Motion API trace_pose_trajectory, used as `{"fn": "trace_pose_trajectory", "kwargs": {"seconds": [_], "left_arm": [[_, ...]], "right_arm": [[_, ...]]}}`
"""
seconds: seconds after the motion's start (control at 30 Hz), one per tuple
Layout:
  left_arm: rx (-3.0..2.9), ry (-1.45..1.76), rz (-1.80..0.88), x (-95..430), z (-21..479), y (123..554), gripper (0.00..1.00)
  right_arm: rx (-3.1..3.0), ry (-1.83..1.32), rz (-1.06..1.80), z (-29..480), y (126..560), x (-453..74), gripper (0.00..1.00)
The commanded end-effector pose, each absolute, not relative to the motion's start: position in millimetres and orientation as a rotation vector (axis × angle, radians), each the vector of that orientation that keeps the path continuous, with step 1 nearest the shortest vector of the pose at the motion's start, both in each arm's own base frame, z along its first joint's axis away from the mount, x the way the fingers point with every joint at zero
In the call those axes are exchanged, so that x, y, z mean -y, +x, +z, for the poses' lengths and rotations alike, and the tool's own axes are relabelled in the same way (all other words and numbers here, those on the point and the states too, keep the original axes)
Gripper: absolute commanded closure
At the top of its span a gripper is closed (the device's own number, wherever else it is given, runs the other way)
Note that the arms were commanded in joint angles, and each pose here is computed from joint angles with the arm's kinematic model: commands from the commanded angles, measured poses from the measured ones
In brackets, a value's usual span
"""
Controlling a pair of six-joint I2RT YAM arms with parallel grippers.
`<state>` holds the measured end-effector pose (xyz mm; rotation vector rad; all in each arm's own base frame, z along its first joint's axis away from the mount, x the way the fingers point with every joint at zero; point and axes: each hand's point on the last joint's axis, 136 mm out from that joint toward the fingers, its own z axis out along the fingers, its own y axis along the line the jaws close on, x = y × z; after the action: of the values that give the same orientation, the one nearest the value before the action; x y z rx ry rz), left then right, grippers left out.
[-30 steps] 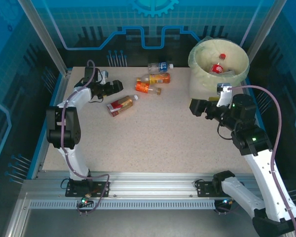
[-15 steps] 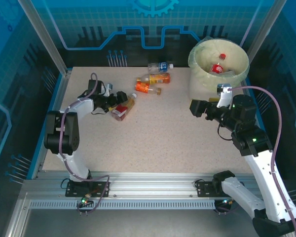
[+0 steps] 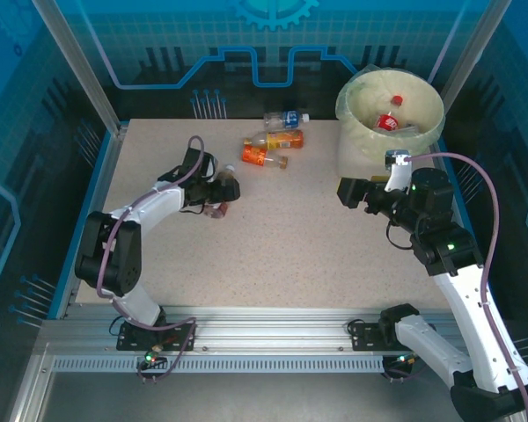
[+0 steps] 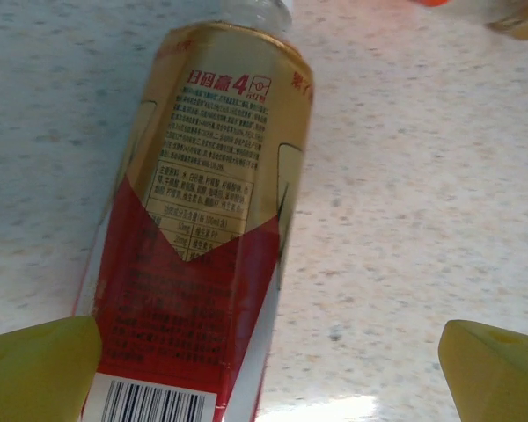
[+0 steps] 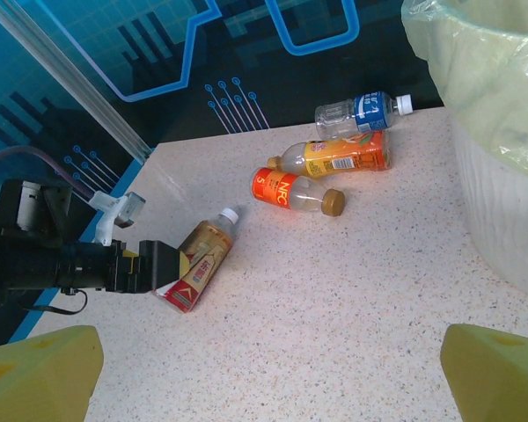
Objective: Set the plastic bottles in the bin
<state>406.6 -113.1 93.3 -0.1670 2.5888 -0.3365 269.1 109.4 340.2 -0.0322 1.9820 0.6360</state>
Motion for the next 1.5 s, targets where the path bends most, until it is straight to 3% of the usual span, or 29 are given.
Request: {"fn": "trace_pose_trajectory", "kwargs": {"seconds": [0.0, 0.47, 0.7, 1.0, 1.47], "left_arm": [[-2.672, -0.131, -0.082, 89, 74, 394, 0.01], [-2.757, 0.005, -0.255, 119, 47, 392, 0.01], [-2.737, 0.022, -0.148, 115, 47, 392, 0.23], [-2.584, 0.048, -0.214, 127, 81, 386, 0.46], [-2.224, 0.379, -0.384, 225, 178, 325, 0.53]], "right_arm": [[-1.966, -0.028, 0.643, 342, 270, -112, 0.00], [-1.979, -0.020, 0.614, 339, 269, -108, 0.00], [-1.985, -0.015, 0.608, 336, 269, -107, 0.00], [-1.962, -0.013, 0.667, 337, 270, -114, 0.00], [-2.042, -0.066, 0.895, 328, 263, -159, 0.00]]}}
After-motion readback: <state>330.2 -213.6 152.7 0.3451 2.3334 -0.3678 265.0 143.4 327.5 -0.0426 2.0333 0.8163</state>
